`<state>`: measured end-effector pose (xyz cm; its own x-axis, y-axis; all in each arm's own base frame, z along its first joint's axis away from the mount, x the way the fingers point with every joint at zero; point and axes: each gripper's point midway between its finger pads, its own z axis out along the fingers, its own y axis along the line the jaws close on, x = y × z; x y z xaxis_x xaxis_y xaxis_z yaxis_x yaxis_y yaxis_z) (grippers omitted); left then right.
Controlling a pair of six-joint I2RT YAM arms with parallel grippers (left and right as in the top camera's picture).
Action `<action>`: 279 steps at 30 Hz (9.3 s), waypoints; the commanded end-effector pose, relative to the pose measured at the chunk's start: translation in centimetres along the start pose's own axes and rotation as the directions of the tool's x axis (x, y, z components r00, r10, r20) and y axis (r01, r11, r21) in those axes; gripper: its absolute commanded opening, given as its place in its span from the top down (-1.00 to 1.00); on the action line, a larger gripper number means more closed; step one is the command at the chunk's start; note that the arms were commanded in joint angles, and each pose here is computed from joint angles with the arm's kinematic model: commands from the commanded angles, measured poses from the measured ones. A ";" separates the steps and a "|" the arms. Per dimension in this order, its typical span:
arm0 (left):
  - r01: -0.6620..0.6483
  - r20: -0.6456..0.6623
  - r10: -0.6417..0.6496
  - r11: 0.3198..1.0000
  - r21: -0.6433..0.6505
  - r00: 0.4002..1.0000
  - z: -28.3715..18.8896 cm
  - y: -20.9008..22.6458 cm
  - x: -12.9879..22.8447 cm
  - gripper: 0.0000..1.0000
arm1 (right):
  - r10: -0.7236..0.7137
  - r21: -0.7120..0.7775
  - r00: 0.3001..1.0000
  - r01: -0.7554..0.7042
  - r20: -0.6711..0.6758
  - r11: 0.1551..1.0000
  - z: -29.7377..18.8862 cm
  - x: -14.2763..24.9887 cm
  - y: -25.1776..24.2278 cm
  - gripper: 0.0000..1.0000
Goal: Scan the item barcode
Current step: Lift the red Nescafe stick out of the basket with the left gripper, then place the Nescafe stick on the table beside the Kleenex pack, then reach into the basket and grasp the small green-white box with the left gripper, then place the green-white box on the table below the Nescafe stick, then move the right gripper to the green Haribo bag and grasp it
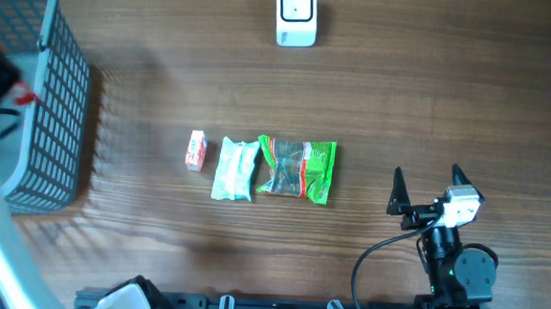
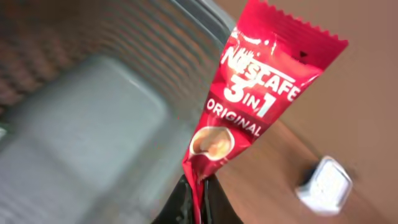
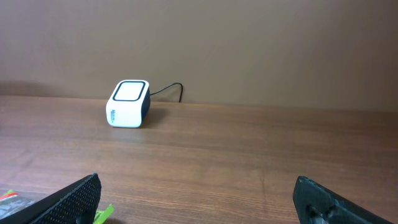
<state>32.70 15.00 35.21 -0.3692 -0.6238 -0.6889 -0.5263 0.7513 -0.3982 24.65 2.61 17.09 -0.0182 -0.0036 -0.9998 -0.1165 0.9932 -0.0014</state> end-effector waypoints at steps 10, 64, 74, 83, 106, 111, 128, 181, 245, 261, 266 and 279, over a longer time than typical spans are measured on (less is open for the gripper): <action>-0.331 -0.567 0.368 0.928 0.172 0.737 4.5 -6.7 22.5 0.85 | 0.003 -0.010 1.000 -0.003 0.004 1.000 0.0 -0.1 0.2 -0.99; 0.202 -0.056 -0.338 0.679 -0.706 0.940 12.4 28.9 8.0 -1.00 | 0.003 -0.010 1.000 -0.003 0.004 1.000 0.0 -0.1 0.2 -0.99; 0.090 -0.148 -0.261 0.719 -0.689 0.954 16.7 31.1 9.3 -1.00 | 0.003 -0.010 1.000 -0.003 0.004 1.000 0.0 -0.1 0.2 -0.99; 0.023 -0.240 -0.233 0.760 -0.649 0.942 19.1 31.8 11.3 -1.00 | 0.003 -0.010 1.000 -0.003 0.004 1.000 0.0 -0.1 0.2 -0.99; 0.092 -0.230 -0.202 0.905 -0.415 0.952 18.7 22.1 8.3 -0.89 | 0.003 -0.010 1.000 -0.003 0.004 1.000 0.0 -0.1 0.2 -1.00; -0.023 -0.307 -0.140 0.881 -0.472 0.941 18.4 24.3 9.6 -0.72 | 0.003 -0.010 1.000 -0.003 0.004 1.000 0.0 -0.1 0.2 -0.99; 0.147 -0.304 -0.246 0.938 -0.313 0.921 19.8 22.1 8.7 0.63 | 0.003 -0.010 1.000 -0.003 0.004 1.000 0.0 -0.1 0.2 -1.00; -0.408 -0.426 0.571 0.813 0.416 0.702 5.9 -9.4 31.1 -0.48 | 0.127 -0.022 0.992 -0.127 0.001 0.992 0.0 -0.1 0.4 -0.99; -0.308 -0.485 0.337 0.941 0.141 0.807 7.9 -4.3 27.8 -1.00 | -0.193 -0.218 0.175 -0.140 -0.965 0.966 8.4 14.0 18.0 0.79; -0.308 -0.486 0.337 0.941 0.140 0.807 7.9 -4.3 27.8 -1.00 | -0.239 -0.296 0.200 -0.339 -0.950 0.893 6.9 11.9 20.5 0.51; -0.308 -0.484 0.337 0.941 0.141 0.808 7.9 -4.3 27.8 -1.00 | -0.202 -0.267 0.239 -0.284 -0.950 0.921 7.0 15.6 19.2 0.56; -0.308 -0.484 0.337 0.941 0.141 0.807 7.9 -4.3 27.8 -1.00 | -0.332 -0.405 0.244 -0.387 -0.911 0.828 6.4 10.9 21.6 0.09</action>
<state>30.44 -4.13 12.59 -0.8580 -0.3398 -0.3853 -0.2578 0.9335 -0.2491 27.38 25.13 4.98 -0.8841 -0.4225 -0.1998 -0.4662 0.7673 0.4403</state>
